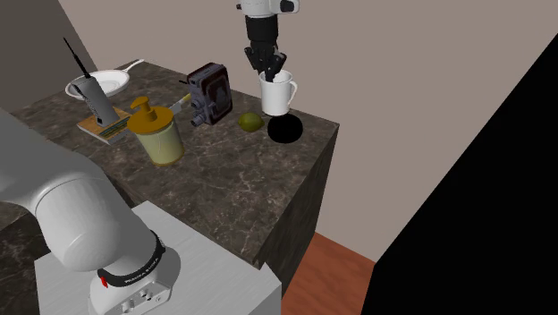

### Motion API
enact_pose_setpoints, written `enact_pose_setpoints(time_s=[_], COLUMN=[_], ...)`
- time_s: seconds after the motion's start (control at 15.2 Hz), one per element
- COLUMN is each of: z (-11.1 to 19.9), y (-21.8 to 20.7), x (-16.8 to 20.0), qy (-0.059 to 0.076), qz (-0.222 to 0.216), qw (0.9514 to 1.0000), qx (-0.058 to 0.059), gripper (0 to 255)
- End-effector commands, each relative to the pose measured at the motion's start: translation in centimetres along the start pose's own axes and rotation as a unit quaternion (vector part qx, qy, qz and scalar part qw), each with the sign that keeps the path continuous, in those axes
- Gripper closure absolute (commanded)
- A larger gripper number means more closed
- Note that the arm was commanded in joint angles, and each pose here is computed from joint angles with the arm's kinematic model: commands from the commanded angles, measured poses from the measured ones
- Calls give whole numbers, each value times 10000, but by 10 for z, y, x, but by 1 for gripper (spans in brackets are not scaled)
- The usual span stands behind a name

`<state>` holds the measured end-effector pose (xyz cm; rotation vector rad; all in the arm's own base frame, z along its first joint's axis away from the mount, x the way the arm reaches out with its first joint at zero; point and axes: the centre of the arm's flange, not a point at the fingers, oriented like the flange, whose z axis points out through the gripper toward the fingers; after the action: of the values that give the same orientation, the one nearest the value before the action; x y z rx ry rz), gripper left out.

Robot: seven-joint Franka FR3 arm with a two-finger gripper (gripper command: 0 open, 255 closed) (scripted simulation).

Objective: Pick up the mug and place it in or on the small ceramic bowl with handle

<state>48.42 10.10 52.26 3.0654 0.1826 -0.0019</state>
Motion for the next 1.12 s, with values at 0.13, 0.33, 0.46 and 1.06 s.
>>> enact_pose_setpoints(time_s=[0.13,0.33,0.46,1.06], z=[-5,-2,8,56], y=[-16,-22,-23,-26], x=[51,71,71,71], qy=[-1,-1,-1,-1], qz=[0,0,0,0], qw=[10000,10000,10000,10000], qx=[2,2,2,2], gripper=[255,255,255,255])
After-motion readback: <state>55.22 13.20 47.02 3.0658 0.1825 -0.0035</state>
